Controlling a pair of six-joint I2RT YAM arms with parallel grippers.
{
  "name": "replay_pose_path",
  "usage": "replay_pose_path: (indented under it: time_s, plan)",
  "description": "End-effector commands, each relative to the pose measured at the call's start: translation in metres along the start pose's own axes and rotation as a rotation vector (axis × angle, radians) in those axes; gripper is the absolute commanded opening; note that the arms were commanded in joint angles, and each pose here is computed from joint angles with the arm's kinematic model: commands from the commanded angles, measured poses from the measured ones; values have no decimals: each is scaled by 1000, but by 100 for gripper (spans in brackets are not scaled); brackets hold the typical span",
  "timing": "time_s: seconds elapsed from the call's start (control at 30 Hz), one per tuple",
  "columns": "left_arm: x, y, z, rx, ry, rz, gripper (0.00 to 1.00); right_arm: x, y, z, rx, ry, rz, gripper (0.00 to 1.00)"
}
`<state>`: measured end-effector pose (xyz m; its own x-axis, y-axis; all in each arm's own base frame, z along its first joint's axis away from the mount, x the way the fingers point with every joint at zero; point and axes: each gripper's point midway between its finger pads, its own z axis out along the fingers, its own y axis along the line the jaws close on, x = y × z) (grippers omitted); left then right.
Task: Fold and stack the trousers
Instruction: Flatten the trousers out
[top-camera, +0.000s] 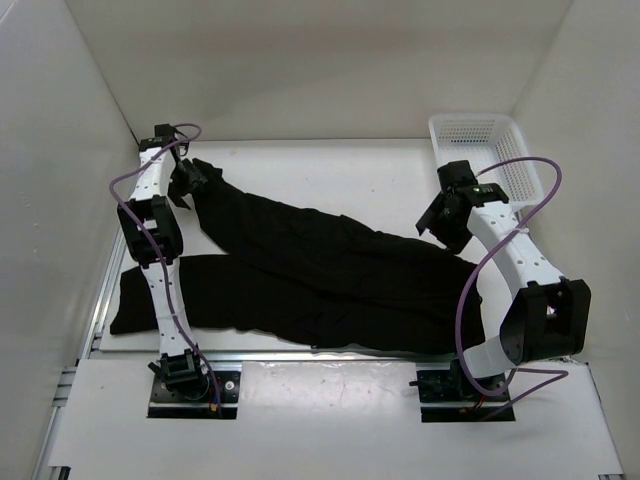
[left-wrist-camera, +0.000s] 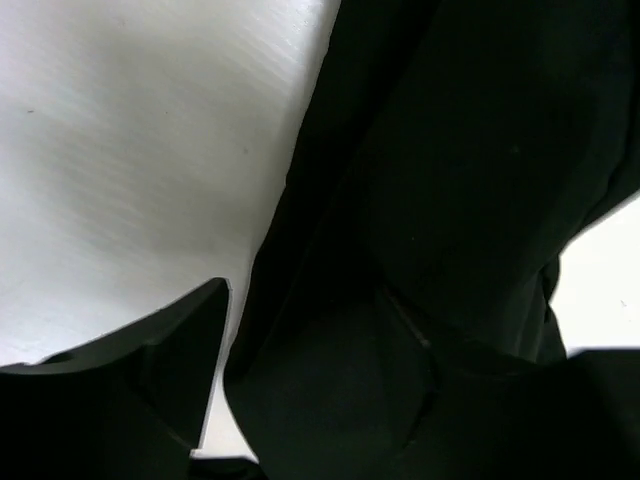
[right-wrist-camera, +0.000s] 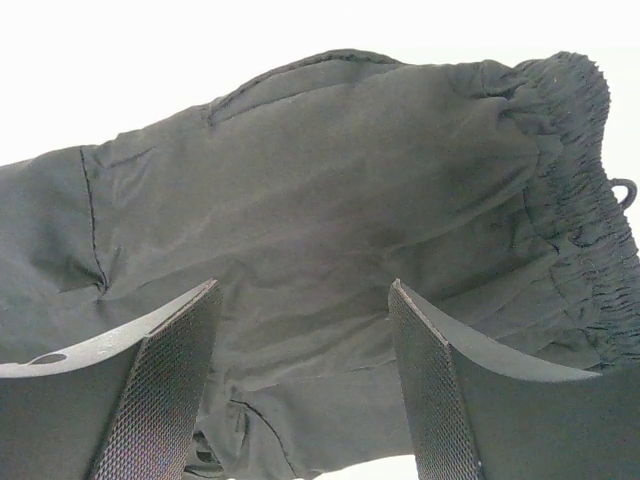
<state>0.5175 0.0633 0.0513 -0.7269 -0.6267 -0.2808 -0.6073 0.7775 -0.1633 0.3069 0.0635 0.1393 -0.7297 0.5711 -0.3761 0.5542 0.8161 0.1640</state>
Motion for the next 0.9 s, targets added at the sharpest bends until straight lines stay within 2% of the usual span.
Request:
replay_pose_path:
  time_s: [0.0, 0.03, 0.13, 0.17, 0.2, 0.37, 0.4, 0.47, 0.5, 0.53, 0.57, 0.6, 0.67, 0.7, 0.83, 0.87]
  plan:
    - [-15, -11, -23, 49, -58, 7, 68, 5, -6, 1, 21, 12, -20, 73]
    - [-15, -11, -23, 48, -58, 7, 66, 5, -6, 1, 21, 12, -20, 73]
    - [-11, -8, -15, 43, -49, 6, 48, 6, -5, 1, 15, 18, -20, 73]
    - [-13, -9, -19, 47, -57, 17, 36, 6, -5, 1, 15, 18, -20, 73]
    - [-17, -8, -22, 40, -75, 17, 11, 6, -5, 1, 15, 18, -20, 73]
    - [-29, 22, -74, -102, -168, 100, 10, 3, -3, -1, 8, 12, -18, 73]
    - [-34, 26, -96, -112, -214, 95, 10, 3, -3, -1, 8, 12, -18, 73]
    - [-28, 47, -103, -153, -207, 74, 10, 1, -1, -3, 2, 6, -17, 73]
    - [-34, 40, -108, -119, -241, 70, 10, 2, -2, 0, 10, 14, -19, 73]
    - [-37, 43, -112, -107, -244, 60, 15, 3, -2, 3, 17, 20, -20, 73]
    - [-39, 33, -111, -58, -239, 87, 25, 2, 1, 1, 3, 22, -19, 73]
    - [-41, 27, -109, -30, -234, 89, 55, 1, 3, 2, 5, 24, -19, 73]
    - [-33, 29, -91, -10, -149, 68, 88, -1, 5, 3, 5, 24, -28, 73]
    - [-35, 22, -93, 18, -144, 70, 100, -2, 7, 4, 6, 25, -29, 73]
    - [-32, 40, -81, 12, -109, -12, 100, -2, 7, 4, 6, 25, -29, 73]
    - [-38, 46, -85, 16, -130, -42, 81, -3, 7, 1, -2, 18, -27, 73]
